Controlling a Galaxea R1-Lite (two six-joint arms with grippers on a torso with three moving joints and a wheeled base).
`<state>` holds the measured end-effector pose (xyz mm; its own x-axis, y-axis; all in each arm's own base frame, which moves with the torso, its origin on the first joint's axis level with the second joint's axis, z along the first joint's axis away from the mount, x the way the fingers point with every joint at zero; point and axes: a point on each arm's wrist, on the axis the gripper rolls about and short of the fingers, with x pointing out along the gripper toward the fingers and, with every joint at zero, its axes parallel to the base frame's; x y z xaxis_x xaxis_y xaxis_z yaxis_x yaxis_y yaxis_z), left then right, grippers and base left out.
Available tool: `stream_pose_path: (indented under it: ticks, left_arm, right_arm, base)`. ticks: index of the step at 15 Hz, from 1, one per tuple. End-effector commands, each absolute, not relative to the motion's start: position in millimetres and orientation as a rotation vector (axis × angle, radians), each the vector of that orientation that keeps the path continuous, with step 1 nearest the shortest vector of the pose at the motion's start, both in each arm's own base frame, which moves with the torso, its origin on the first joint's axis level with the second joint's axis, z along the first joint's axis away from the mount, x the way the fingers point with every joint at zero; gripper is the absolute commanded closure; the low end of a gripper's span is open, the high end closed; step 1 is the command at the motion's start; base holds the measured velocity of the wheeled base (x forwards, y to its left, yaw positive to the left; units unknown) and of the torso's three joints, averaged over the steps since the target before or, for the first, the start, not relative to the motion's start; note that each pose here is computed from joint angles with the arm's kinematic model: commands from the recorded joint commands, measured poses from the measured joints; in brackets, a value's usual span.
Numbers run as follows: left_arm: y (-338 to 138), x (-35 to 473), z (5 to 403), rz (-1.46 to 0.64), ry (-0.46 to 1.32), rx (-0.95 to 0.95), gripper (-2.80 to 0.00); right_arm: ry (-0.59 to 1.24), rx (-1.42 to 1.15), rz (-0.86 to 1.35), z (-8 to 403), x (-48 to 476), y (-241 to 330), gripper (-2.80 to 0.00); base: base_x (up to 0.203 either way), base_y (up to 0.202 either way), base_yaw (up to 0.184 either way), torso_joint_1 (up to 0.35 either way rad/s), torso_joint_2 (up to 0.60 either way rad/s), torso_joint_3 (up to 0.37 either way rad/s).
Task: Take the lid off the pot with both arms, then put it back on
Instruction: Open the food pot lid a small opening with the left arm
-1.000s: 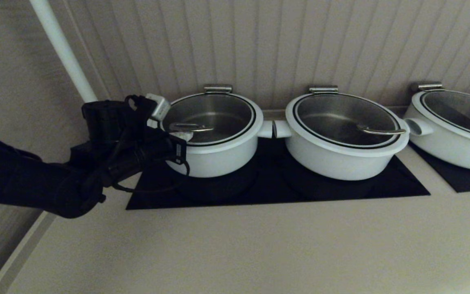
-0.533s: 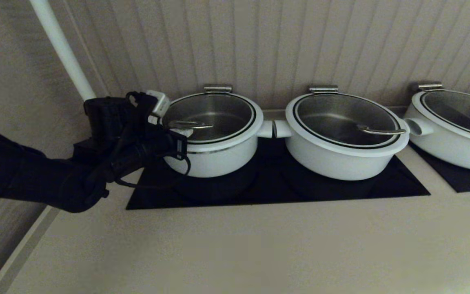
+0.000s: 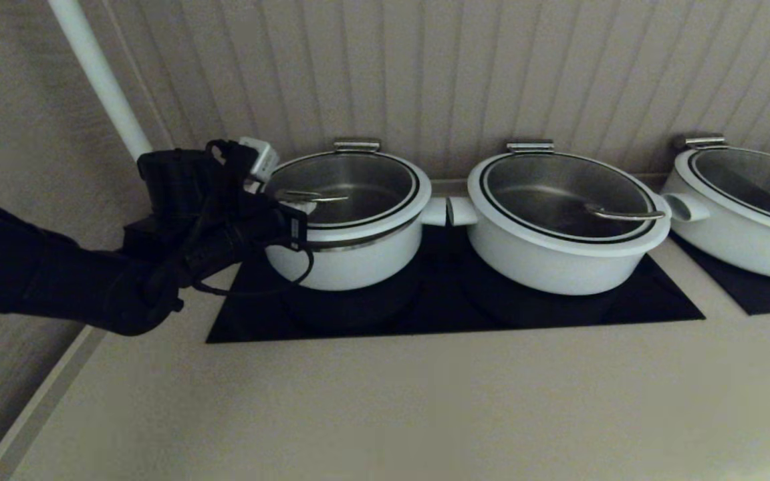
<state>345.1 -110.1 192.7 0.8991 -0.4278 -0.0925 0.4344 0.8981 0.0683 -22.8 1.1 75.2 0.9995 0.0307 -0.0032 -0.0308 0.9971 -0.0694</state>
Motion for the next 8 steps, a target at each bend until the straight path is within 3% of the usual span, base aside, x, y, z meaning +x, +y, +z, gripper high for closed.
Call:
stream_pose_path:
  ticks: [1, 8]
  left_arm:
    - [-109, 345, 197, -0.445, 0.058, 0.087, 0.0]
    - [-107, 350, 210, -0.435, 0.017, 0.087, 0.0]
  right_arm:
    - [0.004, -0.07, 0.031, 75, -23, 1, 0.0]
    - [0.004, -0.07, 0.031, 75, -23, 1, 0.0]
  base:
    - [0.0, 0.0, 0.0, 0.0, 0.0, 0.0]
    - [0.0, 0.0, 0.0, 0.0, 0.0, 0.0]
